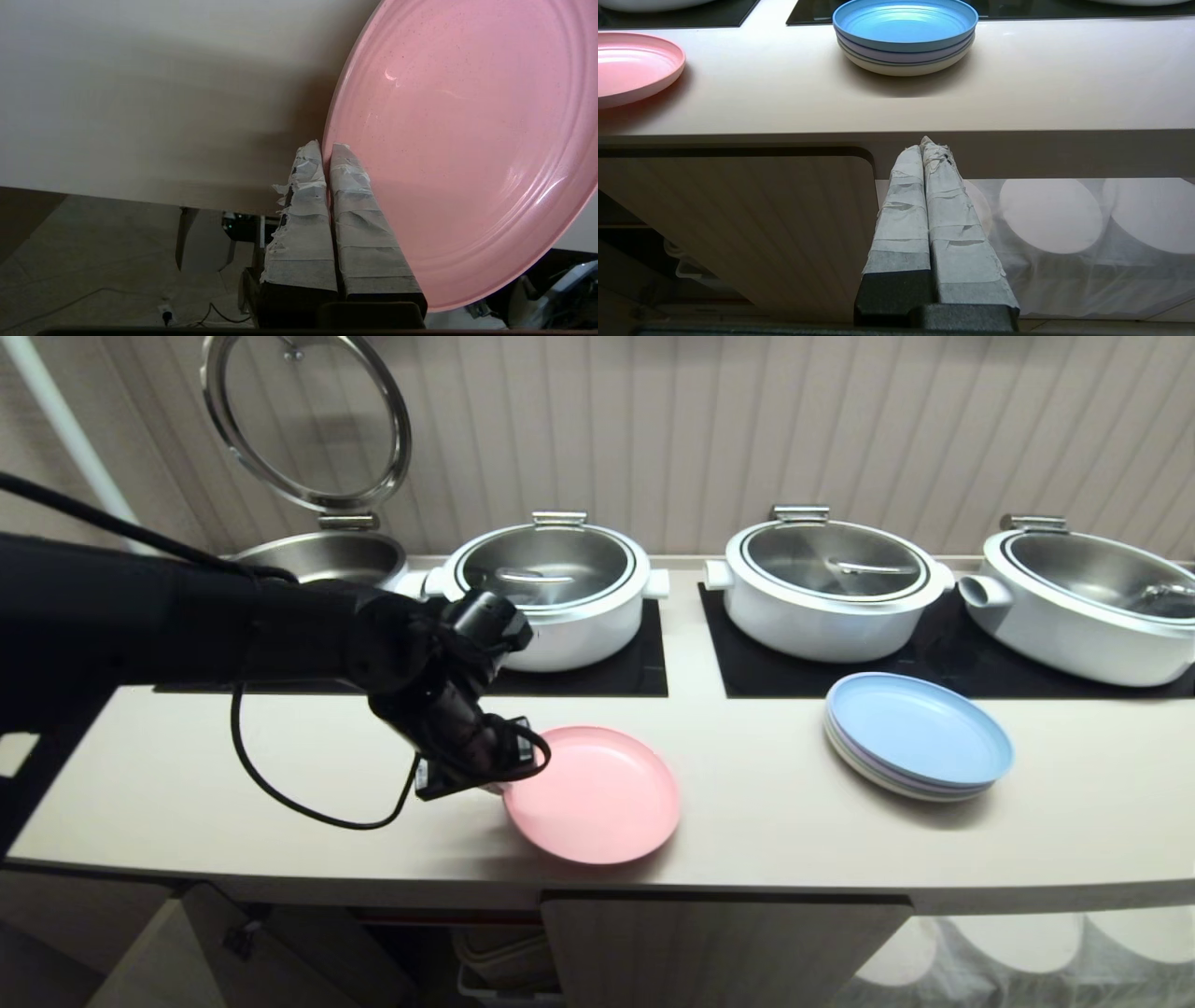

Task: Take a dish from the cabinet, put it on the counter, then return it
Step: Pick up the plate from the table

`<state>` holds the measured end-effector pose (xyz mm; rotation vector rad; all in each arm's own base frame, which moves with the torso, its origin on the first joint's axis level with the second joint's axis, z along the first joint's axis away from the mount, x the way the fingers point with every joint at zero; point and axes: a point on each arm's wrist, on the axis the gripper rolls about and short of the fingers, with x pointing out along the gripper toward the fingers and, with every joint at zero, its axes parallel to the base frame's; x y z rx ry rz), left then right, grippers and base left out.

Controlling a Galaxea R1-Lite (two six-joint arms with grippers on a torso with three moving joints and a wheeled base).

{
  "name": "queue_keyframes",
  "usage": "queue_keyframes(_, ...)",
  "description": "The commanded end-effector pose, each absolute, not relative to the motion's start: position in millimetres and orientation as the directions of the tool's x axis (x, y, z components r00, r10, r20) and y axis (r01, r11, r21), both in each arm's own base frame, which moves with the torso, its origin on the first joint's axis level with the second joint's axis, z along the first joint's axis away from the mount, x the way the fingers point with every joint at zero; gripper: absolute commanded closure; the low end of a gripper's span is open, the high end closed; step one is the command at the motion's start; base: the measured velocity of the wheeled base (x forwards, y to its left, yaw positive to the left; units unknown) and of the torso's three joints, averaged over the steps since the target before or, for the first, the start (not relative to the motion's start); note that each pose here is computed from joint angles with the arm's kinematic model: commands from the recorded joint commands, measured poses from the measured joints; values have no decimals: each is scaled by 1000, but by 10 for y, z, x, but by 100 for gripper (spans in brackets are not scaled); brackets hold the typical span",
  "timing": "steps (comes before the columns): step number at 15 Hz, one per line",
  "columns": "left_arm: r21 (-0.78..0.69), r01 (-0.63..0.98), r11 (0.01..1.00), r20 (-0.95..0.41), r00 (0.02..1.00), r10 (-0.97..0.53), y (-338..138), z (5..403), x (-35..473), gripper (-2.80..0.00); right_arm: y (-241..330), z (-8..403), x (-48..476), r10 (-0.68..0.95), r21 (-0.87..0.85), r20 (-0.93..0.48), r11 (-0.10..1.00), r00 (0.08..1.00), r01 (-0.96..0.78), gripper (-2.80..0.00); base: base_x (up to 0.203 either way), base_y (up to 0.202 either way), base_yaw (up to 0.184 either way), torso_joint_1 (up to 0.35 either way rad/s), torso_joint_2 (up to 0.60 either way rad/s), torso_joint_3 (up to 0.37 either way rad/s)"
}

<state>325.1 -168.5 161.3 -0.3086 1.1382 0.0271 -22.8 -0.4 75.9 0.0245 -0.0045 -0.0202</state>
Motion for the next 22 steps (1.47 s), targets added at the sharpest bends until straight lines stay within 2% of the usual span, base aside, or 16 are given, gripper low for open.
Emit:
queue_keyframes(1, -237, -190, 953, -895, 425, -138, -1583, 1693, 3122, 0, -4, 760, -228, -20, 25, 5, 1000, 1000, 20, 0, 0, 0, 0, 0, 0, 0)
queue_keyframes(22, -340, -246, 908, -890, 396, -226, -868, 1653, 2256, 0, -4, 760, -228, -20, 25, 5, 1000, 1000, 20, 0, 0, 0, 0, 0, 0, 0)
